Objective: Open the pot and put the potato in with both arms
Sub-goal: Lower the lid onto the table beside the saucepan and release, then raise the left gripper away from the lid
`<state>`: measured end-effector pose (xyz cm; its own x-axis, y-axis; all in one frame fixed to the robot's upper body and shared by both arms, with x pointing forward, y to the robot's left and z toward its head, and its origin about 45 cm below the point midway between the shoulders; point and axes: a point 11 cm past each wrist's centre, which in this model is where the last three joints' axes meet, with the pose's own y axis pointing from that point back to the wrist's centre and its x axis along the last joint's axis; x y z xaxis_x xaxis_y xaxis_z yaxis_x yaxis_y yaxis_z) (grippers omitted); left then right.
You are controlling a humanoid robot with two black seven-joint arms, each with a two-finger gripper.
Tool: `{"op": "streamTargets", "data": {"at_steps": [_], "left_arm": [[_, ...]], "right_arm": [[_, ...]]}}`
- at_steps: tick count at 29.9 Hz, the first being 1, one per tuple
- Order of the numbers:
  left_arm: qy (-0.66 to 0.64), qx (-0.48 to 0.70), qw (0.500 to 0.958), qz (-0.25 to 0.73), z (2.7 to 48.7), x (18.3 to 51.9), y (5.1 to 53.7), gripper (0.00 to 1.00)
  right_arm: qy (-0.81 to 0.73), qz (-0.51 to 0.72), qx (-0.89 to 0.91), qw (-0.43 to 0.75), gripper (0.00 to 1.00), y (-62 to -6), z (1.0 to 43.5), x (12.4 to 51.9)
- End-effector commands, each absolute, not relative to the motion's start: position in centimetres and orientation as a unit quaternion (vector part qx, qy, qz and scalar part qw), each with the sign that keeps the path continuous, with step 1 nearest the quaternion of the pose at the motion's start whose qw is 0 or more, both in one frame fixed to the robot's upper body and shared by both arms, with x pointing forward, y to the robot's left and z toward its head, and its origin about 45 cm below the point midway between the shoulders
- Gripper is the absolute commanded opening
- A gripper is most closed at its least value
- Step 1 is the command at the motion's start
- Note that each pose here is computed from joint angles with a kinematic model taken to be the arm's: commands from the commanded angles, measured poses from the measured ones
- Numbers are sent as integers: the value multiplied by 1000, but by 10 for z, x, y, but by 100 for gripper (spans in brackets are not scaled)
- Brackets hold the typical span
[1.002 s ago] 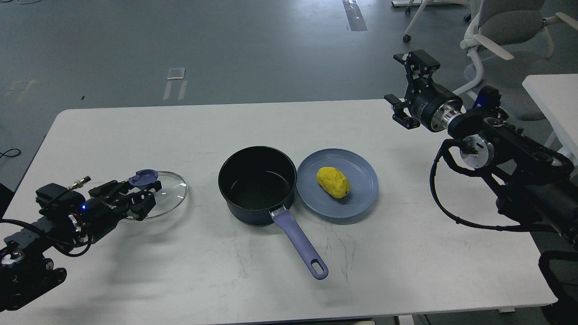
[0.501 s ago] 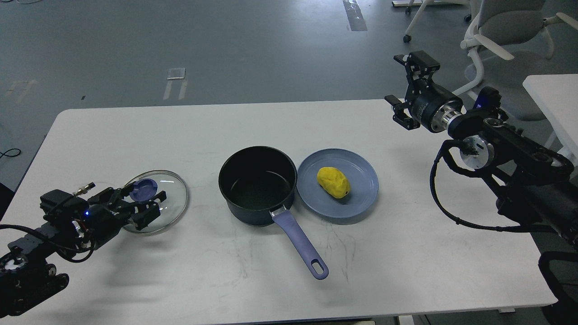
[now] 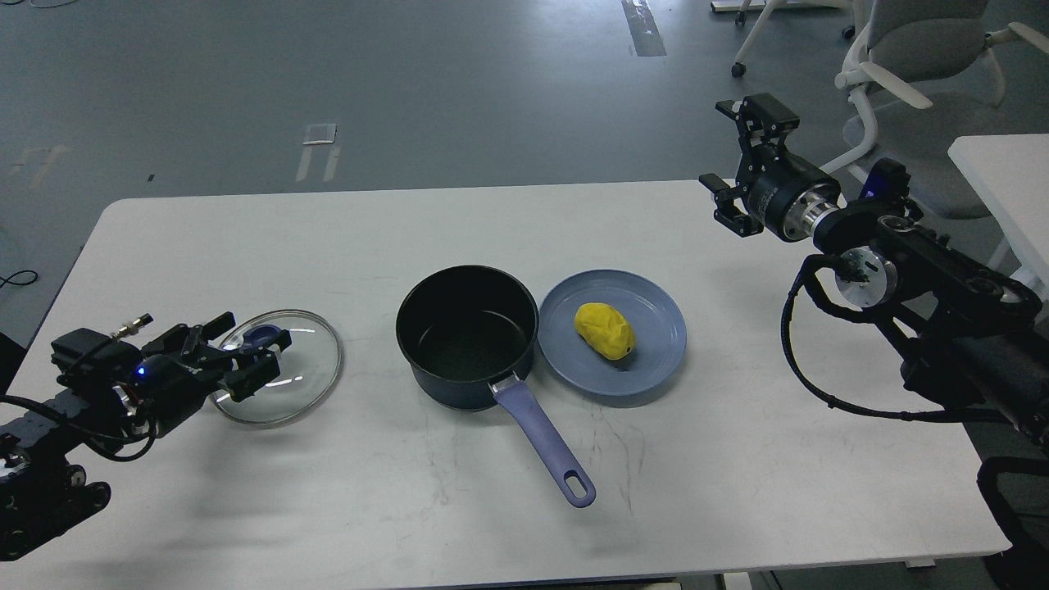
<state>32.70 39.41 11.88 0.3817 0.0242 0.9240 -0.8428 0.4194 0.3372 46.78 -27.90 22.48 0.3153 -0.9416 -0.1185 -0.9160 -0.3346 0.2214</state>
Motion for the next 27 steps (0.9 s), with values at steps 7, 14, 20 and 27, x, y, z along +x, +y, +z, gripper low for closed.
{"op": "streamTargets", "data": {"at_steps": [7,14,20,27], "left_arm": [[-481,432,678,350,162,355,408,98],[-469,365,677,435,212,391,391,98],[-407,272,667,562,276,433,388,98],[-176,106,823,529,326,463,350,98]], "right_arm": [[-574,-113,809,56,100,-279,225,468],[-571,-109,812,51,100,-274,231,471],[-564,-104,818,57,100,-268,230,471],[-556,-99,823,67,100,-263,226,468]]}}
